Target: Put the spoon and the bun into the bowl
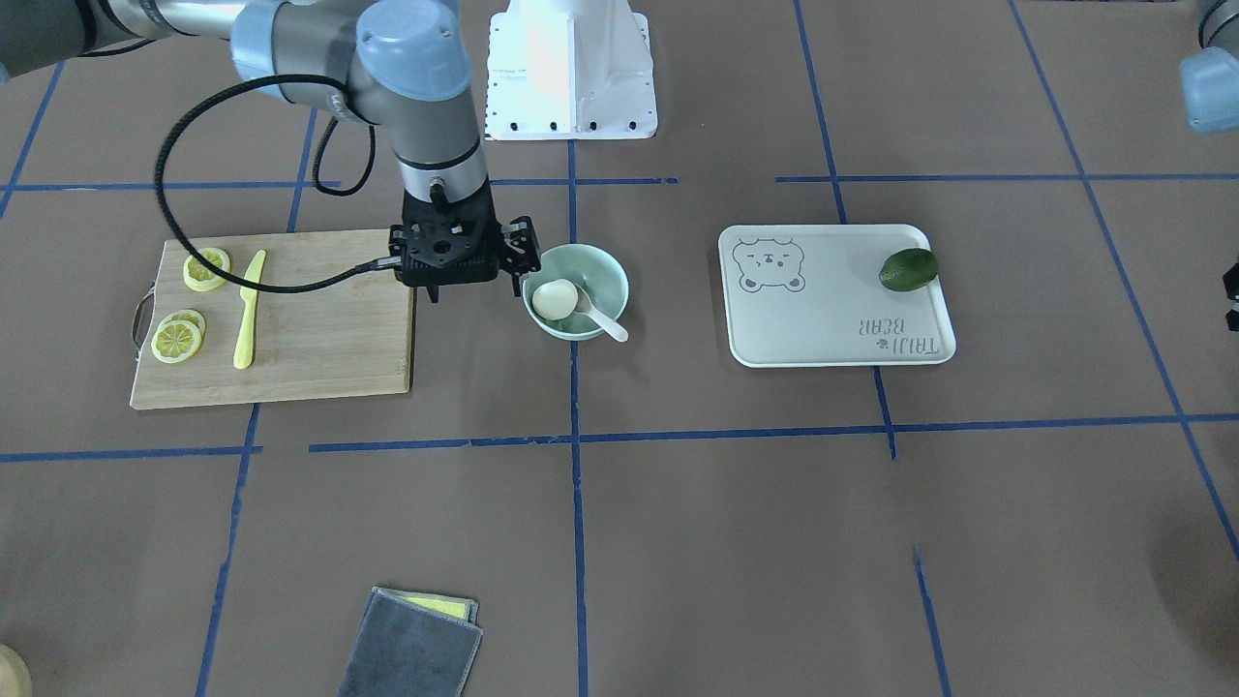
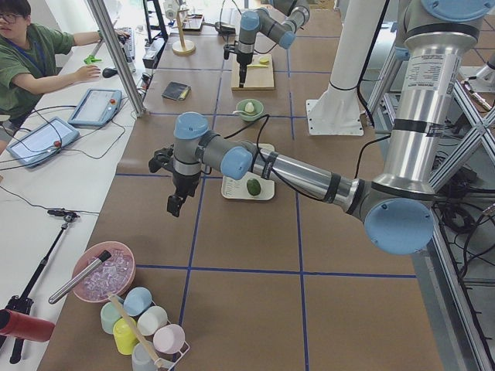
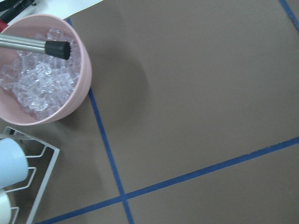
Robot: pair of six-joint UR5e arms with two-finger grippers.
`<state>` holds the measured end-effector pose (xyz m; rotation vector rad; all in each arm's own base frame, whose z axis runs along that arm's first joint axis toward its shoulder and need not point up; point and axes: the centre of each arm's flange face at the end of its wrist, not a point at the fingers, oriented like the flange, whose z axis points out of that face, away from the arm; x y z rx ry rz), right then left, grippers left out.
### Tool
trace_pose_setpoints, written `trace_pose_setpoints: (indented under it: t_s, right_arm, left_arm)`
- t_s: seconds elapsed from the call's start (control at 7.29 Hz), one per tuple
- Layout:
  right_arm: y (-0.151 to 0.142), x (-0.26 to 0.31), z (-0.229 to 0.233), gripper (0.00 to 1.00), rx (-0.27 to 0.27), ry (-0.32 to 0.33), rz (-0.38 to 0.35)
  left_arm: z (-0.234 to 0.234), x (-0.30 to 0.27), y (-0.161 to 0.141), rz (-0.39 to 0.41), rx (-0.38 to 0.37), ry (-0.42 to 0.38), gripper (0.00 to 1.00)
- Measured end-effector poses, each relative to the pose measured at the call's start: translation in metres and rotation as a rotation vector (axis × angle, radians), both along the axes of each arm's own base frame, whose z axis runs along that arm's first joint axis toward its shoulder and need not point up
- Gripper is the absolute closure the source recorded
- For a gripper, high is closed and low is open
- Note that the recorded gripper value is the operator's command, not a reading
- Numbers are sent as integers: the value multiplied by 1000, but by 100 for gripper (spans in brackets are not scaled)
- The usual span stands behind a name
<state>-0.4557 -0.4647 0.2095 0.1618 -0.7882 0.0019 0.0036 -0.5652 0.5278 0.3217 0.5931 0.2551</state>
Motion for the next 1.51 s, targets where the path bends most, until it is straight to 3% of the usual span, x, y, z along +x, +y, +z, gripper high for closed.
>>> trace_pose_setpoints:
  t_s: [0.27, 0.82, 1.1, 1.51]
  right_arm:
    - [-34, 113, 58, 0, 33, 7, -78]
    - [-77, 303, 194, 0, 79, 57, -190]
    - [-86, 379, 271, 0, 57, 57, -221]
    - [-88, 467, 373, 0, -22, -14, -213]
  left_arm:
    - [49, -52, 10, 30, -64, 22, 0]
    - [79, -80, 34, 18, -122, 41, 0]
    - [83, -87, 38, 4, -149, 43, 0]
    - [88, -97, 43, 2, -180, 43, 0]
